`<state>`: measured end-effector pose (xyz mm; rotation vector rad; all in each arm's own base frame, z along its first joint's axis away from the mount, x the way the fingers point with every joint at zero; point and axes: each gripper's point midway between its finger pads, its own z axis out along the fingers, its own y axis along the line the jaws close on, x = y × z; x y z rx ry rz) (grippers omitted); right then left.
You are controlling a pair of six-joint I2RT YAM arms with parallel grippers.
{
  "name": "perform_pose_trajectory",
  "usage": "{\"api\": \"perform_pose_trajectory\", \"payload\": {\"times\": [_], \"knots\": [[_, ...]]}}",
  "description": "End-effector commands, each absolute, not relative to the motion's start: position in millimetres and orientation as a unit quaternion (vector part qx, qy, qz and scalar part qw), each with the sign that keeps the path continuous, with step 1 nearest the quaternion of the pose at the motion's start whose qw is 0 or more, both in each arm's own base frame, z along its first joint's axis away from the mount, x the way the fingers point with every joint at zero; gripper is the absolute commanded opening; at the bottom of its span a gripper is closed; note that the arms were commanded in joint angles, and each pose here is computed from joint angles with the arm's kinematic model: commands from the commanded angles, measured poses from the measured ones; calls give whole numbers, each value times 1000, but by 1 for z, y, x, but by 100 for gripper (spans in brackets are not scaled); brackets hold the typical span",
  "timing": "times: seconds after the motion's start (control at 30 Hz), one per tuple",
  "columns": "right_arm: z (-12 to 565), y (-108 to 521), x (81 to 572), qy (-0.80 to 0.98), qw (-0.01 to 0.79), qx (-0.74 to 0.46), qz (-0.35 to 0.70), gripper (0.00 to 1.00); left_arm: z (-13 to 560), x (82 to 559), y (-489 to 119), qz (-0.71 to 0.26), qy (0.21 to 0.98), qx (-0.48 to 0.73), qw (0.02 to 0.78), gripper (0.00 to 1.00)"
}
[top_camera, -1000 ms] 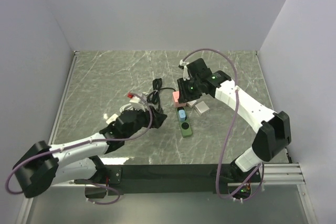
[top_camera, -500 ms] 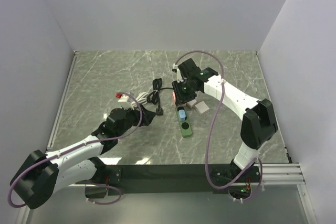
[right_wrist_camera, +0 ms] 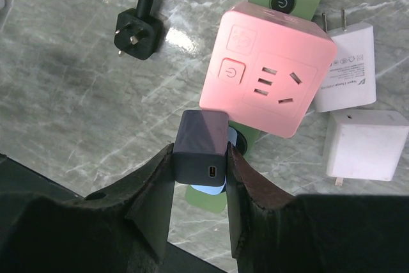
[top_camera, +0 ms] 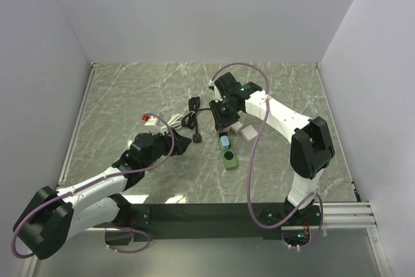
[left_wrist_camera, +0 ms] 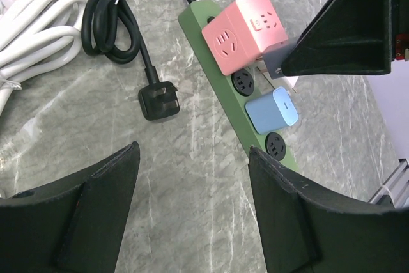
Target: Insert the plug
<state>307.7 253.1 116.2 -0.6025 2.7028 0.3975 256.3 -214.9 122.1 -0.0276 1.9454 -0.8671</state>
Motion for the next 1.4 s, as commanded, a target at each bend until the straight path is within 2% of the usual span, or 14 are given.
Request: {"api": "perform_pose_trajectory", "payload": {"times": [0.0, 0.23, 0.47, 0.97, 1.37], "knots": [[114, 244, 307, 955, 169, -216, 110, 0, 127, 256, -218, -371, 789, -3, 489, 75], [124, 240, 303, 953, 183, -213, 110, 0, 128, 257, -219, -374, 788, -2, 489, 75], [107, 237, 300, 958, 163, -214, 101, 0, 123, 255, -222, -377, 792, 3, 479, 74], [105, 229, 292, 962, 165, -199, 90, 0, 126, 254, -223, -381, 790, 6, 480, 75], [94, 248, 302, 960, 164, -207, 98, 0, 126, 253, -223, -381, 790, 9, 480, 75]]}}
